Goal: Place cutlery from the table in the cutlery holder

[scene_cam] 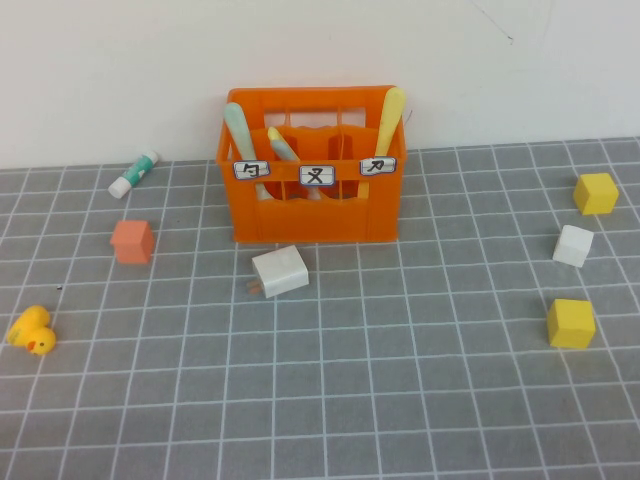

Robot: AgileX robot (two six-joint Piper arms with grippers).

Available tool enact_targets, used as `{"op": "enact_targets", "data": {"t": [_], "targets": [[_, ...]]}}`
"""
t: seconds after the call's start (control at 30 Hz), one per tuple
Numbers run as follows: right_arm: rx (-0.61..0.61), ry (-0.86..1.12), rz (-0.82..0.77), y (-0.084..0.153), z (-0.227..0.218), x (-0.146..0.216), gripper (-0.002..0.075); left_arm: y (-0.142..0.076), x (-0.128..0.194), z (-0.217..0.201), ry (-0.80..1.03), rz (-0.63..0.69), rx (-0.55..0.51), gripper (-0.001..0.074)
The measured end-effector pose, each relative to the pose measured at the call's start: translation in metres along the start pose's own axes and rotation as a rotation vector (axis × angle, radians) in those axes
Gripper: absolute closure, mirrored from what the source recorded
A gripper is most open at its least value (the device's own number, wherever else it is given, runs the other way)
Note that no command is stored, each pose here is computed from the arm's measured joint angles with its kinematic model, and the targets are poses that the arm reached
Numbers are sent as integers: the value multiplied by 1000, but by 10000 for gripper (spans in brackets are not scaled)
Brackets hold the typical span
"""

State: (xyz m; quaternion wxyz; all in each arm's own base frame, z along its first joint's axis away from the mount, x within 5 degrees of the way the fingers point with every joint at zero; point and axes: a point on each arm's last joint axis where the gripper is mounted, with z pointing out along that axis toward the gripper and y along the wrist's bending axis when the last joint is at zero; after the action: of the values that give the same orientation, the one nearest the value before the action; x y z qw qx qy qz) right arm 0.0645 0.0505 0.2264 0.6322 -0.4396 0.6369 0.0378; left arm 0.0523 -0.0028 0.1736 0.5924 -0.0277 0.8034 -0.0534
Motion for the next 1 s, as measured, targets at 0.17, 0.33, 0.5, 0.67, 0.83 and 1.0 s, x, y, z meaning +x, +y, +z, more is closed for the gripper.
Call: {"op": "enact_targets", "data": {"t": [0.17, 0.33, 0.5, 0.67, 0.83, 1.0], "targets": [[-3, 4, -4, 1, 0, 2, 726, 0, 0, 0, 0, 0, 0, 736], [-3, 5, -4, 1, 0, 2, 726, 0, 0, 0, 0, 0, 0, 736], [-3, 5, -5, 1, 0, 2, 726, 0, 0, 0, 0, 0, 0, 736], [-2, 3, -5, 1, 0, 2, 727, 0, 0, 0, 0, 2, 0, 736], [93, 10, 10, -5, -7, 4, 727, 0, 0, 0, 0, 2, 0, 736], [302, 47, 34, -17, -20, 8, 727, 0, 0, 0, 0, 2, 0, 736]]}}
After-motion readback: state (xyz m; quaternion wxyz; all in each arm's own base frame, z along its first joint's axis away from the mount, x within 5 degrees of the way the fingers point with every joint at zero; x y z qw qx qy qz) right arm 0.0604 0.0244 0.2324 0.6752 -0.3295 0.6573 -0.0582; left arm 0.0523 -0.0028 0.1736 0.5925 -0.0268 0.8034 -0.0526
